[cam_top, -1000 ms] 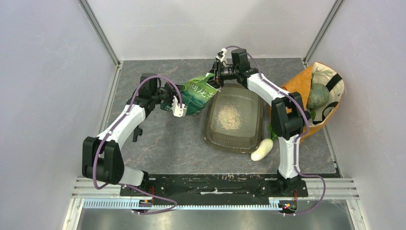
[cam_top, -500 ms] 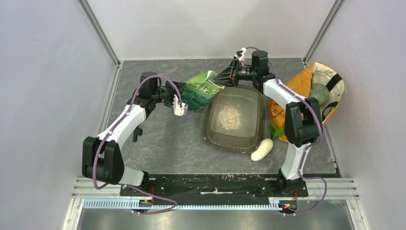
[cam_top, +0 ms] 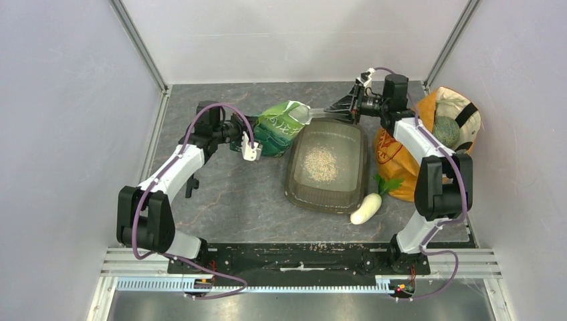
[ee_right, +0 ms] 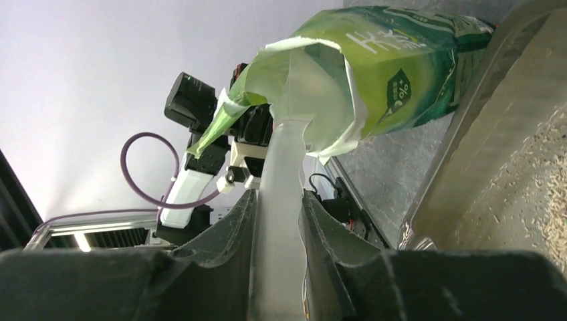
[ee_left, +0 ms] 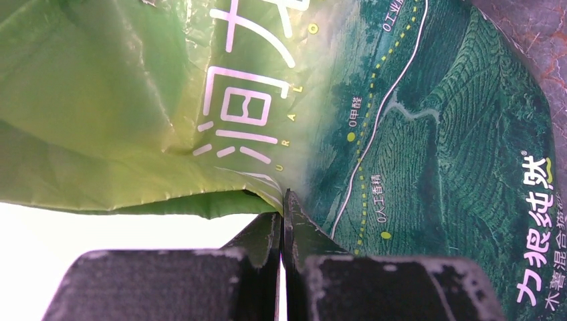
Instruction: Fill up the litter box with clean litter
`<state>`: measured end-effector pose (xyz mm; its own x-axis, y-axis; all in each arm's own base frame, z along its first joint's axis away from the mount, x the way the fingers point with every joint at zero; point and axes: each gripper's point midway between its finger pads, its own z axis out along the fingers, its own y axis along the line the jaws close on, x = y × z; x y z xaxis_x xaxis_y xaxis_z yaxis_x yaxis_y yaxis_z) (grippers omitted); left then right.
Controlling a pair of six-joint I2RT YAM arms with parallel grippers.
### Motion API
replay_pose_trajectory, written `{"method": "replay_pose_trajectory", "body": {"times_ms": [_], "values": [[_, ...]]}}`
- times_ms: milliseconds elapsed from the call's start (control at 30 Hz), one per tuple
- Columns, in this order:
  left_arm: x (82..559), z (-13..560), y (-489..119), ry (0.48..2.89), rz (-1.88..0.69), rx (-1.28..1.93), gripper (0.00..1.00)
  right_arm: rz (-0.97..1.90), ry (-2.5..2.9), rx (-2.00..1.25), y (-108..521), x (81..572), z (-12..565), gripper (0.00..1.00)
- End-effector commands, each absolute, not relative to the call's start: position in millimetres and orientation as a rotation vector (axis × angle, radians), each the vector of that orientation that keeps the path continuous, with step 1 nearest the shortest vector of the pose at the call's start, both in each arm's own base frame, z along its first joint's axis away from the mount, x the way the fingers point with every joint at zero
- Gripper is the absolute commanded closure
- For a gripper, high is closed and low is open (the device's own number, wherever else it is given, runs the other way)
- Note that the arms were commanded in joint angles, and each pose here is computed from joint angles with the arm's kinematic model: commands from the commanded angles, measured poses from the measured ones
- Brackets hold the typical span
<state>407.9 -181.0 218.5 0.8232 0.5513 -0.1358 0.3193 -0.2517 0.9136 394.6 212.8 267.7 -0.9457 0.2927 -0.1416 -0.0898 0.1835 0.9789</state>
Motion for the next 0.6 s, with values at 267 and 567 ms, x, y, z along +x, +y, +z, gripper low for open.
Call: {"method": "replay_pose_trajectory", "body": {"times_ms": [267, 567], "values": [[415.3, 264.2, -191.8, 0.513, 0.314, 1.796, 0.98, 1.855, 2.108, 0.109, 182.1, 351.5, 290.3, 1.00], [414.5, 258.8, -192.1, 0.510, 0.303, 1.820, 0.98, 1.819, 2.095, 0.157, 156.7, 345.1, 289.9, 1.00]]}}
